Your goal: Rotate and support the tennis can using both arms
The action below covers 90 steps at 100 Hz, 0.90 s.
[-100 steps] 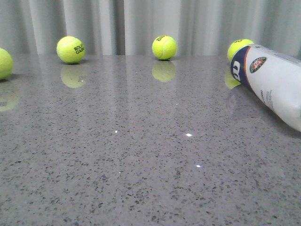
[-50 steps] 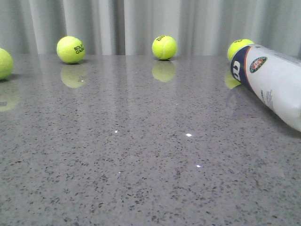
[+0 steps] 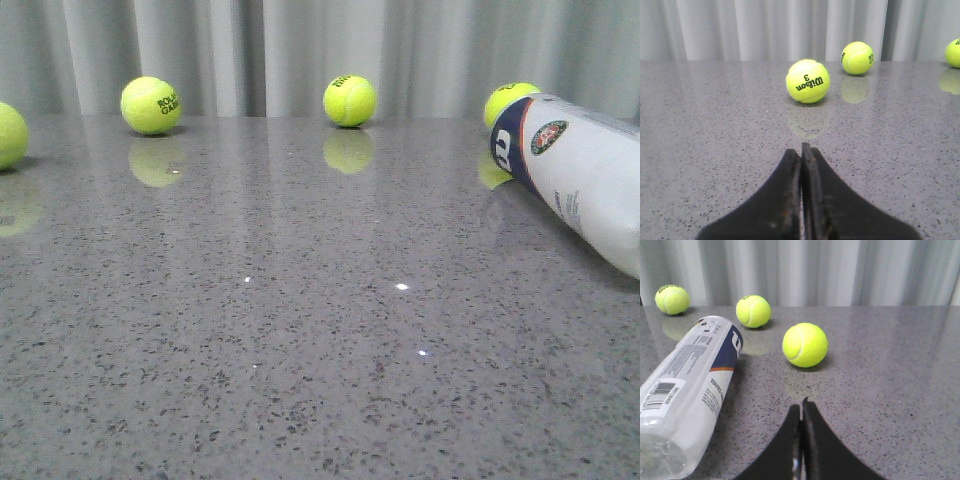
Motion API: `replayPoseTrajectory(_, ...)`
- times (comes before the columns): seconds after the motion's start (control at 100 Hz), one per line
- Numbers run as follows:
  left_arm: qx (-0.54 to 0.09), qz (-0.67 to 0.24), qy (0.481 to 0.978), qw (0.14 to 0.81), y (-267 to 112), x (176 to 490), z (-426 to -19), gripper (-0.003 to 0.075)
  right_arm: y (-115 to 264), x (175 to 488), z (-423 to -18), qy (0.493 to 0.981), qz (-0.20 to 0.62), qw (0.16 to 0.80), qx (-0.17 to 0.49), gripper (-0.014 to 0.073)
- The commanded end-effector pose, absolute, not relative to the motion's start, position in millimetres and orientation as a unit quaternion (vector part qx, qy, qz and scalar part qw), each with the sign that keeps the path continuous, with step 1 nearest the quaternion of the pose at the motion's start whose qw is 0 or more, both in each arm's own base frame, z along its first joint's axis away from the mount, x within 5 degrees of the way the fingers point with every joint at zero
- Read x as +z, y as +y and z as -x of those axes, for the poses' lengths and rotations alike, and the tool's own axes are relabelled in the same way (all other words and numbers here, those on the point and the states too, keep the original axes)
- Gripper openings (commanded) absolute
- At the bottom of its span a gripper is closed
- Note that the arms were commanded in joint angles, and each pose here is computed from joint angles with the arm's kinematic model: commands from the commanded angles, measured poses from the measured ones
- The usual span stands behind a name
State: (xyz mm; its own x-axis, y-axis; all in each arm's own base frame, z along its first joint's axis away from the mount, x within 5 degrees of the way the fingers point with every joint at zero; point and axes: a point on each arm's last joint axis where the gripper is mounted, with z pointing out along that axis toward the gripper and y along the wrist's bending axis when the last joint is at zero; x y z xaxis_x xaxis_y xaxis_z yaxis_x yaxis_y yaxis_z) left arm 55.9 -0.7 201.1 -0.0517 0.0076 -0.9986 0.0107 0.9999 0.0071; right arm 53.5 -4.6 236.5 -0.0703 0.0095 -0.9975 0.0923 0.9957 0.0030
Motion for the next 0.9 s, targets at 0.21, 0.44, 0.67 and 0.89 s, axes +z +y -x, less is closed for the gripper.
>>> replayPoseTrajectory(0.21, -0.004, -0.003, 0.699, 0.715, -0.6, 194.9, -55.1, -0.0021, -6.2, 289.1, -73.6, 0.763, -0.038, 0.645, -0.024, -0.0057)
replayPoseTrajectory(0.44, -0.004, -0.003, 0.699, 0.715, -0.6, 194.9, -55.1, -0.0021, -7.8, 300.9, -99.2, 0.818, -0.043, 0.574, -0.013, -0.0036)
replayPoseTrajectory(0.67, -0.004, -0.003, 0.699, 0.715, -0.6, 194.9, -55.1, -0.0021, -7.4, 320.9, -122.7, 0.850, -0.054, 0.524, 0.013, 0.0526)
replayPoseTrajectory(0.89, -0.004, -0.003, 0.699, 0.715, -0.6, 194.9, -55.1, -0.0021, -2.8, 340.0, -148.3, 0.882, -0.065, 0.463, 0.059, 0.0636)
